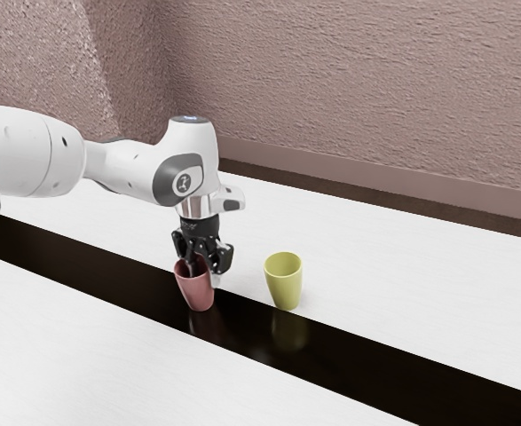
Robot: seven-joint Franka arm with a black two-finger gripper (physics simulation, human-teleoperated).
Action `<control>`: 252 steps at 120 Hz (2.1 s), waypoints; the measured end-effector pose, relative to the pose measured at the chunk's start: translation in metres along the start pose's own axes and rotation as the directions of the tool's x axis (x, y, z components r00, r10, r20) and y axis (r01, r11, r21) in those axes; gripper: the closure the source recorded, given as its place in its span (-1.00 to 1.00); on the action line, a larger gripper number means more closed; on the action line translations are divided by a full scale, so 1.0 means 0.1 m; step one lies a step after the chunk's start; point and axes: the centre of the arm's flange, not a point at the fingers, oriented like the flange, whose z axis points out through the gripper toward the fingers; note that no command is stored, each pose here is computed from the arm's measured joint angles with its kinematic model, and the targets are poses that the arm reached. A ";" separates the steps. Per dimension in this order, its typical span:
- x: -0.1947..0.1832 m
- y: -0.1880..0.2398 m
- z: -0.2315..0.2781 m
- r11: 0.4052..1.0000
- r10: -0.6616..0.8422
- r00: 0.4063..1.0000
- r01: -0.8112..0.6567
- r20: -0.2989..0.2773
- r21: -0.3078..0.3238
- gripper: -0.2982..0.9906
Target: Place the left cup onto the right cup
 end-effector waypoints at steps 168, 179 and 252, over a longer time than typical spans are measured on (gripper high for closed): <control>-0.06 0.10 -0.33 1.000 -0.008 0.999 0.009 -0.049 0.030 0.68; -0.09 0.21 -0.53 0.999 0.013 0.997 -0.009 -0.074 0.049 0.68; -0.17 1.28 -1.43 0.980 0.157 0.982 -0.143 -0.103 0.139 0.68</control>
